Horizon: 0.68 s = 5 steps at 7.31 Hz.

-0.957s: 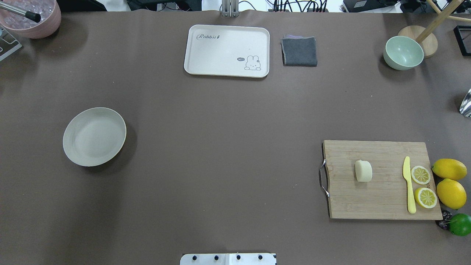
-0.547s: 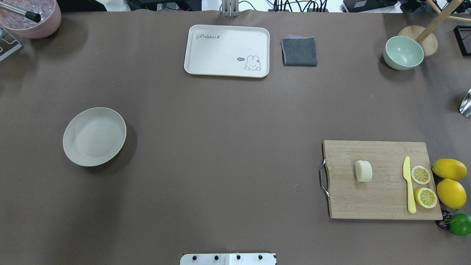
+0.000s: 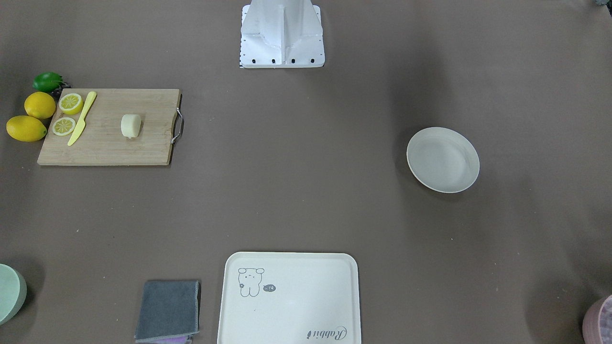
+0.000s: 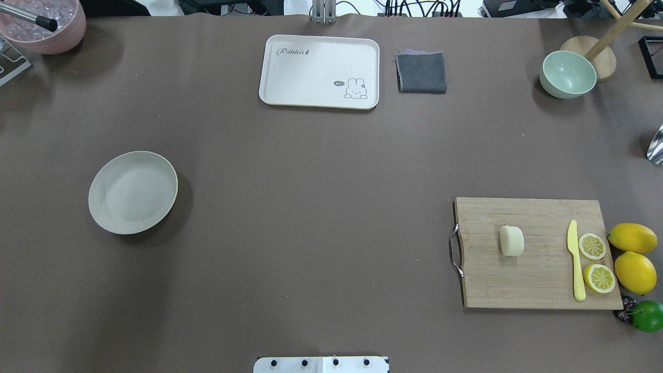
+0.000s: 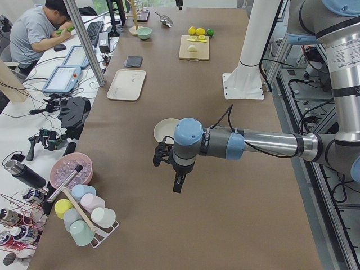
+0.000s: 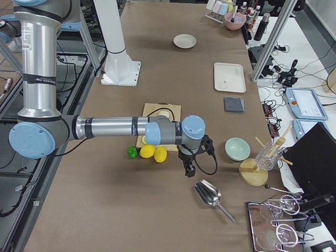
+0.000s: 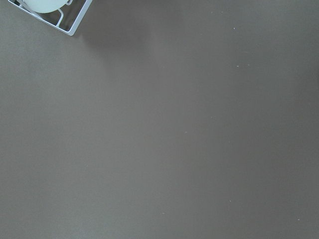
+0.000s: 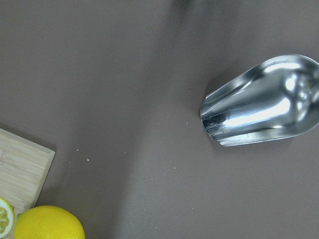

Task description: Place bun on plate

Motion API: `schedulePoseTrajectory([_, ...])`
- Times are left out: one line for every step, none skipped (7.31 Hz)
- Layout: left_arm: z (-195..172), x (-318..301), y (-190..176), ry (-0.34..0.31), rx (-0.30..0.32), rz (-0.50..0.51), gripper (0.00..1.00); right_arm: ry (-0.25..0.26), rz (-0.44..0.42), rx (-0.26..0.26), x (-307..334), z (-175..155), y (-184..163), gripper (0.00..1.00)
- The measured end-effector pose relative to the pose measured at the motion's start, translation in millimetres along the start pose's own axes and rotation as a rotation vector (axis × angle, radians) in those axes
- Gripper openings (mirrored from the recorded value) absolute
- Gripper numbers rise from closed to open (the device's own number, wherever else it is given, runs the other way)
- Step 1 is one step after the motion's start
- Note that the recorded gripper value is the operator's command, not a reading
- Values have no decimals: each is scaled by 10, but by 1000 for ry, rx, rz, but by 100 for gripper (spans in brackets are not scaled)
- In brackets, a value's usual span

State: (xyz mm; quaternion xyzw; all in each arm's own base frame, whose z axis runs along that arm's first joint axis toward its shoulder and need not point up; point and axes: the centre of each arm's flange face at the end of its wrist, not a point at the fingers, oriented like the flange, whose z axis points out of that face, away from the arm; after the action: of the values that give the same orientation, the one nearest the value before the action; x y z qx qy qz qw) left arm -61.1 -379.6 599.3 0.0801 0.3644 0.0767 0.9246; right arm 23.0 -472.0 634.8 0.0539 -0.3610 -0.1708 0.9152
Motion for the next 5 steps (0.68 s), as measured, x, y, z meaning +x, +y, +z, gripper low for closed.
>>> schedulePoseTrajectory([6, -5, 2, -1, -1, -1, 97, -1, -1, -1, 1, 5, 9, 100])
schedulePoseTrajectory([9, -3, 1, 1, -2, -1, 97, -2, -1, -1, 3, 9, 14, 100])
schedulePoseTrajectory([11, 0, -4, 3, -2, 0, 97, -3, 0, -2, 5, 14, 23, 100])
schedulePoseTrajectory([8, 4, -15, 5, 0, 1, 97, -3, 2, -4, 9, 22, 37, 100])
schedulePoseTrajectory([7, 9, -26, 6, 0, 2, 97, -3, 2, -5, 12, 27, 47, 100])
